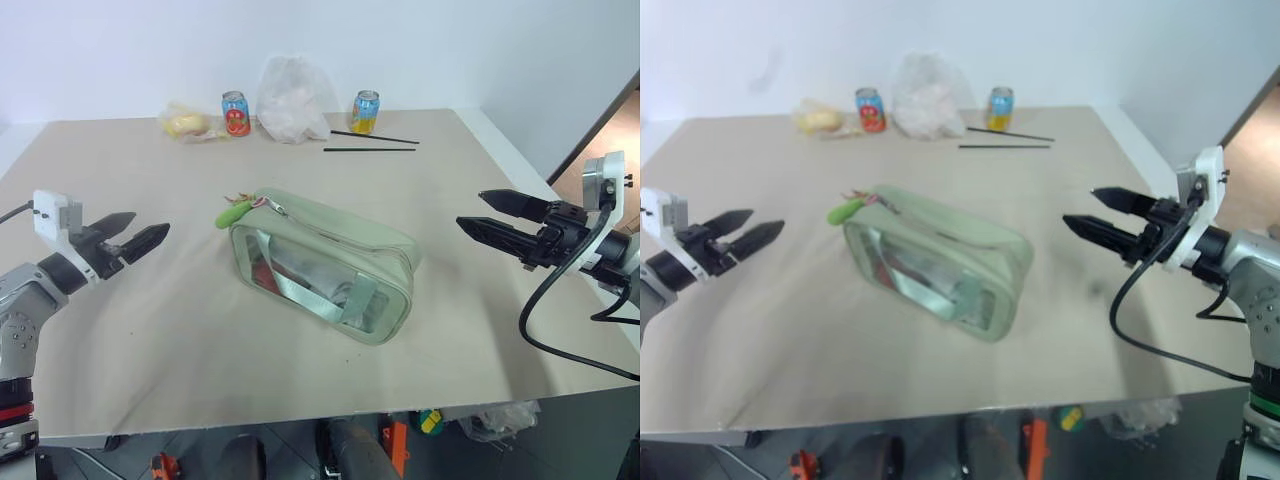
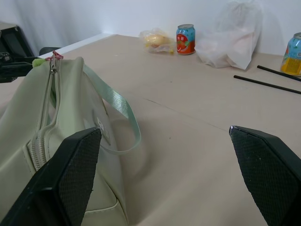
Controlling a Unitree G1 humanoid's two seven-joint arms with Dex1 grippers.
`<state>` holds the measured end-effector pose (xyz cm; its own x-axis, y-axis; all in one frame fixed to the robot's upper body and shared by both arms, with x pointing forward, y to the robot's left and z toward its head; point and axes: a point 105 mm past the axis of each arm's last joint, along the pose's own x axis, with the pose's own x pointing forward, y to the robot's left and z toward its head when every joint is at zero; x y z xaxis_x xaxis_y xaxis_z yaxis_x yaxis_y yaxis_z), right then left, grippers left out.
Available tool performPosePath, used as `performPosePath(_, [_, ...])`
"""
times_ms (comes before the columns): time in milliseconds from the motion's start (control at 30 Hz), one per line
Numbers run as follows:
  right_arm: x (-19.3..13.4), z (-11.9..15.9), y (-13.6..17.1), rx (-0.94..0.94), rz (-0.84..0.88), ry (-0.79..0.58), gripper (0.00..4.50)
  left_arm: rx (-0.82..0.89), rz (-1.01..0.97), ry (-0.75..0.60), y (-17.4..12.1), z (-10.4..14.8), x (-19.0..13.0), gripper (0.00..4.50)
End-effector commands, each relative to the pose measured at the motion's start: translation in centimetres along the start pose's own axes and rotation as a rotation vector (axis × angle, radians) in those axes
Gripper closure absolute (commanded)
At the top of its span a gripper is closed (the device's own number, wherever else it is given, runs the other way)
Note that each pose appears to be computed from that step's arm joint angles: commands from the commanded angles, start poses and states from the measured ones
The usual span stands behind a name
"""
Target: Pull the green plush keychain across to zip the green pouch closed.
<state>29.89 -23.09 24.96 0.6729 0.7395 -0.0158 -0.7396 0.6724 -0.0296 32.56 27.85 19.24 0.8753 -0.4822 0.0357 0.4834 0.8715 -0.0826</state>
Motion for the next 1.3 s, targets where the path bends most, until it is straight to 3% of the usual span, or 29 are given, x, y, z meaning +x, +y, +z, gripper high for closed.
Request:
performPosePath(33, [-0.8, 1.0, 2.5, -0.042, 0.102, 0.025, 0.00, 0.015, -0.132, 0.049, -1.2, 1.1, -1.9, 0.02])
performPosePath(133, [-0.4, 0.3, 4.1, -0.063, 0.160, 0.079, 0.00, 0.002, -0.281, 0.123, -2.9, 0.6, -3.3, 0.02])
performPosePath(333, [0.8, 3.0, 5.8, -0.149, 0.243, 0.045, 0.00, 0.038, -0.398, 0.027, -5.3, 3.7, -2.1, 0.02])
performPosePath(467, [2.4, 4.0, 9.6, -0.192, 0.430, 0.037, 0.00, 0.183, -0.590, -0.104, -9.0, 6.6, -3.1, 0.02])
performPosePath(667, [4.4, 1.6, 13.6, -0.258, 0.618, 0.150, 0.00, 0.207, -0.729, -0.127, -11.8, 7.1, -3.5, 0.02])
performPosePath(900, [5.9, -2.3, 11.7, -0.333, 0.574, 0.291, 0.00, 0.198, -0.728, -0.131, -12.1, 6.4, -3.6, 0.02])
performPosePath(1133, [6.3, -2.9, 11.2, -0.343, 0.589, 0.295, 0.00, 0.188, -0.695, -0.157, -12.2, 6.3, -3.8, 0.02])
performPosePath(1300, [6.9, -3.2, 10.8, -0.354, 0.596, 0.276, 1.56, 0.176, -0.646, -0.163, -11.7, 6.1, -4.0, 0.00])
